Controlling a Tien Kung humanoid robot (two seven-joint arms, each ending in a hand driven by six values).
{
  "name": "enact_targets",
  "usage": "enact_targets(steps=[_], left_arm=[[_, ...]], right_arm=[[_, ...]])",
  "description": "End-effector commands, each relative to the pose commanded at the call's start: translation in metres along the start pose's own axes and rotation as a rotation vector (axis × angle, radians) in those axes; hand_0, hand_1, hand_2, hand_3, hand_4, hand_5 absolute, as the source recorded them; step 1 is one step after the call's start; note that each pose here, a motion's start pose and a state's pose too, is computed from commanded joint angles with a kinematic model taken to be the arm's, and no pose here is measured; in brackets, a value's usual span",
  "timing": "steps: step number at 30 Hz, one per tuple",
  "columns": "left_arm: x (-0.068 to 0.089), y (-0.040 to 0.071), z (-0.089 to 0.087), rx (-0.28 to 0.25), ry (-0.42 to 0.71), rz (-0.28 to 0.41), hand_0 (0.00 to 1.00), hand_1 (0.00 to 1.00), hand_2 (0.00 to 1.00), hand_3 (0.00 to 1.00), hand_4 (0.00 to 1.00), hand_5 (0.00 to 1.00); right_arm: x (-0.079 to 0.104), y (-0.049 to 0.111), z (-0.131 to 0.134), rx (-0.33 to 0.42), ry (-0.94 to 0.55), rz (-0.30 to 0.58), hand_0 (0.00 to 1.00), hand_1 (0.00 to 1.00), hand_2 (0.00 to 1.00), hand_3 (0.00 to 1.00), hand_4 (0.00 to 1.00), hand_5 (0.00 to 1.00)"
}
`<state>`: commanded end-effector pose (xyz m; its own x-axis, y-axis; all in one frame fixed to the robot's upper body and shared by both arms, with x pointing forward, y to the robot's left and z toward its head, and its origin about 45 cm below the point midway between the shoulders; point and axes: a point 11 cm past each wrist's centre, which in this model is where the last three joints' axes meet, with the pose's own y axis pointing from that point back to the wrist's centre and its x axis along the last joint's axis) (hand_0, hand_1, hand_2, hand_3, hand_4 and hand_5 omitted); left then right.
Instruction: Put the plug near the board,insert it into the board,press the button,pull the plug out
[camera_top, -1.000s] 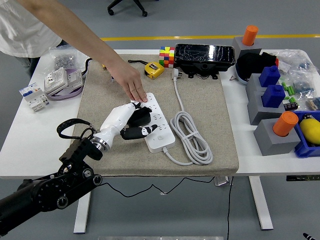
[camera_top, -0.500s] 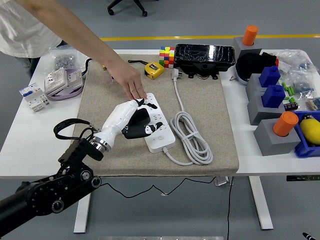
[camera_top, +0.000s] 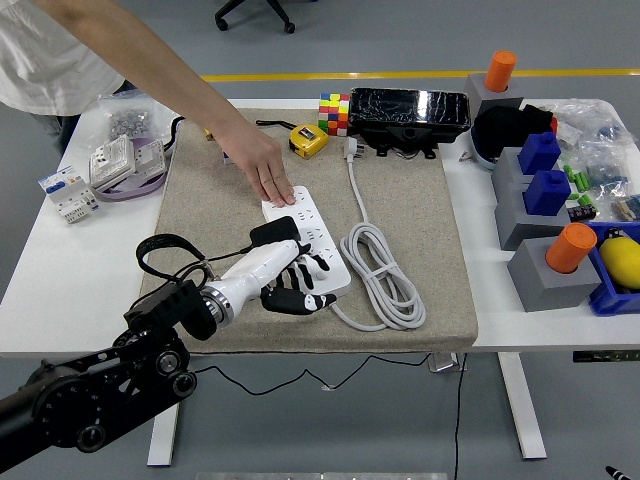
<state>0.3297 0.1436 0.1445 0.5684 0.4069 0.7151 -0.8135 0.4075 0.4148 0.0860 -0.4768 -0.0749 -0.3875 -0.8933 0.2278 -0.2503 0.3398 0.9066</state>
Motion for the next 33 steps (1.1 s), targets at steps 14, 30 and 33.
enact_targets(steps=[14,30,33], left_arm=[[-0.0062,0.0030,-0.0049,0.057,-0.014,-0.061,0.075,0.060,0.121,0.911,0.769,0.200],[-0.0096,0.0058,-0.0030,0.052,-0.010,-0.100,0.074,0.059,0.121,0.859,0.770,0.197],[-0.0094,0.0058,-0.0023,0.048,-0.006,-0.098,0.074,0.059,0.121,0.859,0.770,0.197]], right_arm=[[0.0001,0.0000,-0.0004,0.000,0.003,0.000,0.539,0.640,0.654,0.557,0.896,0.418],[-0.0005,0.0000,-0.0003,0.001,0.004,-0.001,0.537,0.640,0.654,0.556,0.896,0.418],[0.0003,0.0001,0.0010,-0.002,0.004,0.000,0.537,0.640,0.654,0.556,0.896,0.418]])
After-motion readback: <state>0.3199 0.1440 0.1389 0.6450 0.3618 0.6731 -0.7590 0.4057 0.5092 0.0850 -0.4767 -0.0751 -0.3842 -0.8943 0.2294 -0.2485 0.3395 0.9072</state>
